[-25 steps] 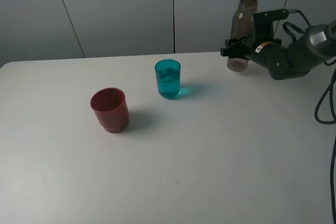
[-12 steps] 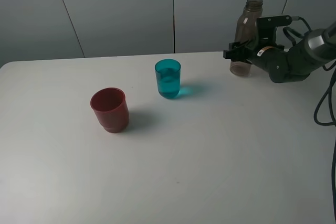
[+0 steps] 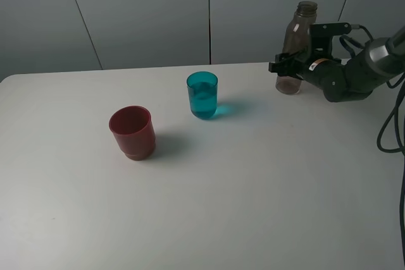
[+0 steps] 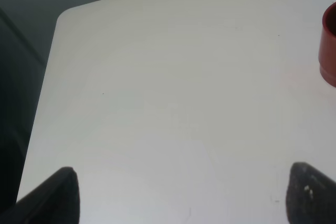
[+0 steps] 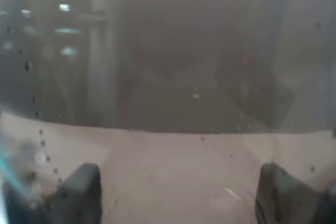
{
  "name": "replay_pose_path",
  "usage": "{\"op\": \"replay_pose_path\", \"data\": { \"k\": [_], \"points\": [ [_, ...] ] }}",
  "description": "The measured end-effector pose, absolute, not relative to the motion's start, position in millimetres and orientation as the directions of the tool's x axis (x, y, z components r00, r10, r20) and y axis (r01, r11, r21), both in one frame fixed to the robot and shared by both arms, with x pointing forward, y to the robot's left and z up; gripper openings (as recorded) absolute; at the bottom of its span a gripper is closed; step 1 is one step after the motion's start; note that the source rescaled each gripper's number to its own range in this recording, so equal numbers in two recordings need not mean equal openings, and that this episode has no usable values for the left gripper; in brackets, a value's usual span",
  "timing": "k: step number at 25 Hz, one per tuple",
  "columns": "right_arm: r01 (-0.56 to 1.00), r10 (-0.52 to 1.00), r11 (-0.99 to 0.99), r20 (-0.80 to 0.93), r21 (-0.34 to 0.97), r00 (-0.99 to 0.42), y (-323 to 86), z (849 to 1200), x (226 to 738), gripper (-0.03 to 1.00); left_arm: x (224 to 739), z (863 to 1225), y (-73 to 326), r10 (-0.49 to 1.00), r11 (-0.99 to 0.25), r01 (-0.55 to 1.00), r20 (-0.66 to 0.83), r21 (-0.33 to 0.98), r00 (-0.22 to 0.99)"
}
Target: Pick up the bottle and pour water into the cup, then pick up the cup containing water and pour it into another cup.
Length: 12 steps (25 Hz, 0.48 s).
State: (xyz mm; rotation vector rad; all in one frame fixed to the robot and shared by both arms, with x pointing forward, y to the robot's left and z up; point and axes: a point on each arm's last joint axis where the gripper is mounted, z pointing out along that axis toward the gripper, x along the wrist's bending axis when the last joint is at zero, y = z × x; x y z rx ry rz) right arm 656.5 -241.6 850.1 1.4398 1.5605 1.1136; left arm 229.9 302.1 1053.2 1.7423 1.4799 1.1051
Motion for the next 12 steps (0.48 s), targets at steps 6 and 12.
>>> {"op": "replay_pose_path", "data": {
  "k": [6, 12],
  "points": [
    [0.385, 0.993, 0.002, 0.044, 0.923, -0.112, -242, 848, 655, 0.99, 230, 1053, 302, 0.976, -0.204, 0.483, 0.214, 0.852, 0.035],
    [0.407, 0.993, 0.005, 0.044, 0.914, -0.111, -245, 860, 633, 0.99, 230, 1053, 302, 0.976, -0.204, 0.483, 0.214, 0.852, 0.035]
  ]
}}
